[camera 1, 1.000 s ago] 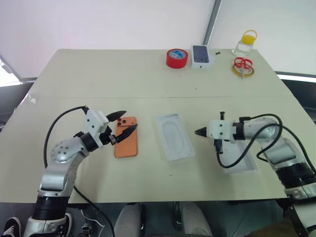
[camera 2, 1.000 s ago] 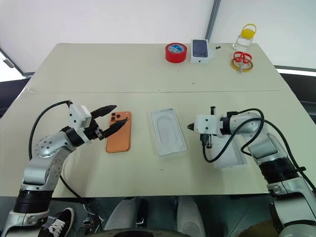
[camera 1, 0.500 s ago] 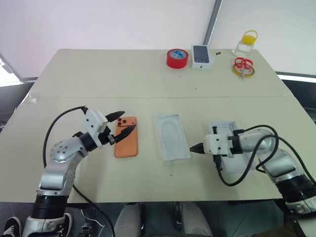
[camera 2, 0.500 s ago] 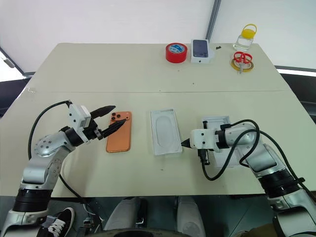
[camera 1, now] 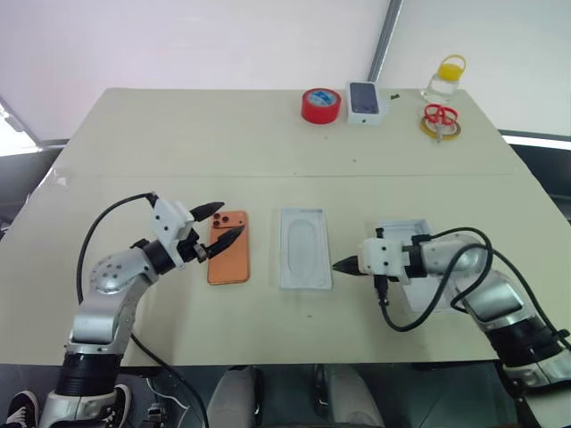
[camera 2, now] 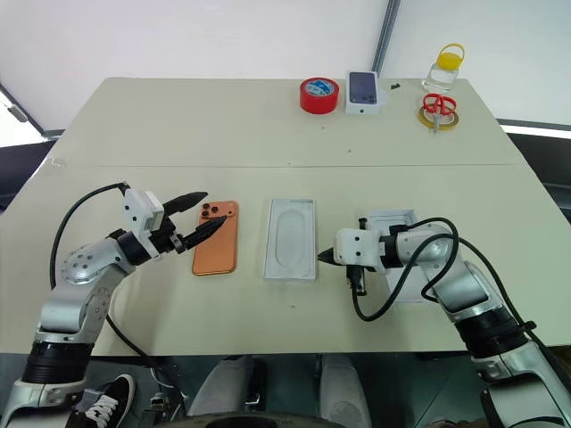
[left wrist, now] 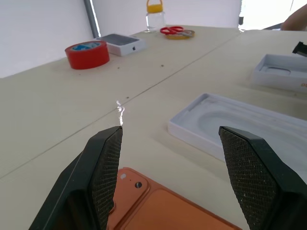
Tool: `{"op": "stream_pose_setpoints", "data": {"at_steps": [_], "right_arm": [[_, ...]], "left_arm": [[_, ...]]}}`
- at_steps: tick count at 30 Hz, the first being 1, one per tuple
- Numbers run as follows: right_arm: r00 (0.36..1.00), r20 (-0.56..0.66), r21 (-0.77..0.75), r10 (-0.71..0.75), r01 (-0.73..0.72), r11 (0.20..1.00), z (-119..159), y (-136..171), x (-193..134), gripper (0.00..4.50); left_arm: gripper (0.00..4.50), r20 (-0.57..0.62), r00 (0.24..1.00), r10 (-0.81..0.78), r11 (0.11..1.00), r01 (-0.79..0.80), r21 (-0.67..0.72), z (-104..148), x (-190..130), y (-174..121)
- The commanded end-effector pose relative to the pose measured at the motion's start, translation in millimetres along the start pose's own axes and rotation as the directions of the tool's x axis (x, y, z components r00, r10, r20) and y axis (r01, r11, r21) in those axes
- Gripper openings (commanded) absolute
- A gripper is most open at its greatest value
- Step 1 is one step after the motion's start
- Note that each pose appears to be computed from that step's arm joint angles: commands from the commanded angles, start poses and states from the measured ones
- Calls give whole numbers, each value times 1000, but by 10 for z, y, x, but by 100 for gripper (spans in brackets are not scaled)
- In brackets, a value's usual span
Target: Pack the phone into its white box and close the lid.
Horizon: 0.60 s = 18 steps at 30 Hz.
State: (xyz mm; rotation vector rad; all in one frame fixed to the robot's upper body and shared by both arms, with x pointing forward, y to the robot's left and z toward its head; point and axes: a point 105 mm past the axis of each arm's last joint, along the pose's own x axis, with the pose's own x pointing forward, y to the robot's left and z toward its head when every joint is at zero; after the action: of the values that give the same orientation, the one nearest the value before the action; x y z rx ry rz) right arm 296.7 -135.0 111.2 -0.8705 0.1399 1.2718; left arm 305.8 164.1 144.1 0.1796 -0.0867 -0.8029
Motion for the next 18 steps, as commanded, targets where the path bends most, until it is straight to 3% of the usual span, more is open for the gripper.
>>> {"op": "stream_pose_setpoints", "data": {"at_steps": [1,6,9,11,13,18], "right_arm": [[990,41,-56,-138,141,988,173,-367,-192,6],[953,183,-59,-240,254,965,566,-651,-114,6],[937,276,-31,-213,230,973,850,-656,210,6],[924,323,-9,-204,219,976,1025,-674,418,6],[933,315,-48,-174,199,979,1121,-638,696,6],[971,233,-170,-50,91,981,1114,-438,1088,6]], "left_arm": [[340,-34,999,34,994,-38,-107,38,-125,123],[340,-174,981,88,932,-143,-334,-109,-355,371],[340,-213,973,86,838,-186,-513,-175,-472,435],[340,-261,961,97,802,-231,-551,-258,-516,474],[340,-344,933,108,772,-296,-562,-406,-565,502],[340,-403,913,61,703,-325,-633,-476,-545,426]]}}
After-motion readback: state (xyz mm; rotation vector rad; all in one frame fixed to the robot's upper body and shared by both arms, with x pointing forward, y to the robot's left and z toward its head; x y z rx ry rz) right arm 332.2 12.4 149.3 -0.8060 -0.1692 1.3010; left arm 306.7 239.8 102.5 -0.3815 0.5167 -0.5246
